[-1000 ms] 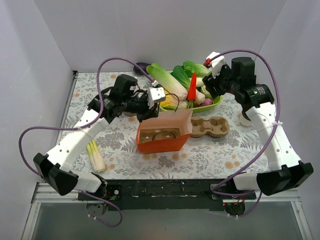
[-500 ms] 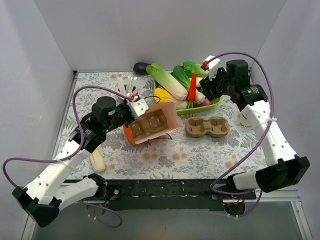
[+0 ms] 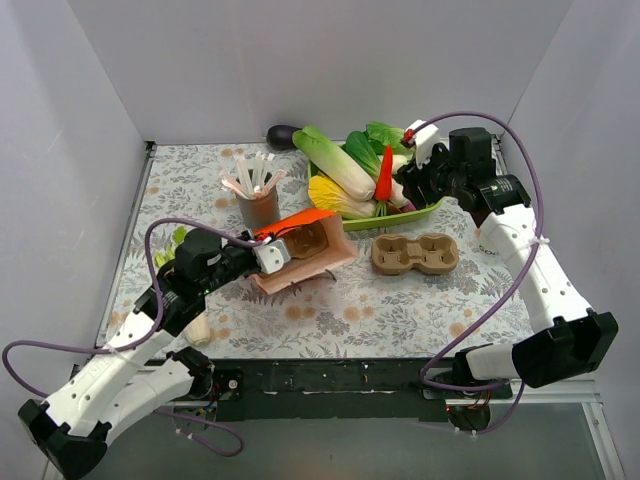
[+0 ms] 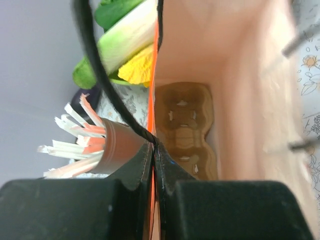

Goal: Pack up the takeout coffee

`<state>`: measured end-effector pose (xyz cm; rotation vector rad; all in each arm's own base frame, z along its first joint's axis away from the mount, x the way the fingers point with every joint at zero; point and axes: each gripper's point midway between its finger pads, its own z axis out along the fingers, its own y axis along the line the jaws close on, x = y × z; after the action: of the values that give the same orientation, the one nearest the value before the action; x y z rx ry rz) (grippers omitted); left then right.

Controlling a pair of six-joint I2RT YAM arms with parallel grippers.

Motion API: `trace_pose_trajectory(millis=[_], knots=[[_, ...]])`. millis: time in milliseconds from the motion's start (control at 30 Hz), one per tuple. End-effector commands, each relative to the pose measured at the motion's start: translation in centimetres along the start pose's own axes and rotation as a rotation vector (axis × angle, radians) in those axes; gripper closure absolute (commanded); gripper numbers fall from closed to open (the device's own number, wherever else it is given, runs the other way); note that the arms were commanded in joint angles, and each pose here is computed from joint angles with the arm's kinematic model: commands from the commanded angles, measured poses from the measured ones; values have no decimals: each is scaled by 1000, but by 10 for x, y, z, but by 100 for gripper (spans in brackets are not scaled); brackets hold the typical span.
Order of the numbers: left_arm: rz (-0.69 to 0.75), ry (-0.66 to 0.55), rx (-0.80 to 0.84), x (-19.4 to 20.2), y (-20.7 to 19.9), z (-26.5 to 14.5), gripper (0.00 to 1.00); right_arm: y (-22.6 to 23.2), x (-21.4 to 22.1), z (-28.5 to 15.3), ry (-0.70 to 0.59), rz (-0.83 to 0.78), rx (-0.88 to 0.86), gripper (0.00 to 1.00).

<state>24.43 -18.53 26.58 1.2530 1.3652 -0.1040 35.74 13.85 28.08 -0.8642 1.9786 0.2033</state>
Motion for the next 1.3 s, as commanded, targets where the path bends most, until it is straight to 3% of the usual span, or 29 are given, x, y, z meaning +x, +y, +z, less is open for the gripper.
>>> trace_pose_trajectory(millis=[0,400,433,533,700,967,1000,1033,1067,1100,1167,1267], knots=[[39,-79,-18,-18,3,-12,100,0,-8,-12,-46,-8,16,34],[-99,-141,-31,-44,12,-21,100,4,2,-19,7,-9,-9,30],[-163,-145,-35,-52,18,-19,100,6,2,-19,8,-8,-25,30],[-301,-99,133,-67,2,-14,100,13,-6,-20,-1,-15,-81,29],[-505,-73,279,-86,-11,-12,100,11,-12,-26,21,-3,-124,29],[-708,140,371,-47,-25,15,100,-15,5,-34,107,99,-146,29],[-706,146,353,-43,-22,18,97,-25,10,-36,114,117,-123,29],[-693,134,323,-42,-16,22,88,-32,15,-37,125,131,-103,29],[-684,135,305,-39,-13,24,74,-38,18,-39,129,146,-88,29],[-678,154,270,-31,-10,27,52,-53,26,-42,139,176,-53,29],[-670,143,239,-31,-3,30,41,-71,37,-49,156,209,-11,28],[-664,108,252,-39,0,29,34,-100,58,-61,198,220,58,25]])
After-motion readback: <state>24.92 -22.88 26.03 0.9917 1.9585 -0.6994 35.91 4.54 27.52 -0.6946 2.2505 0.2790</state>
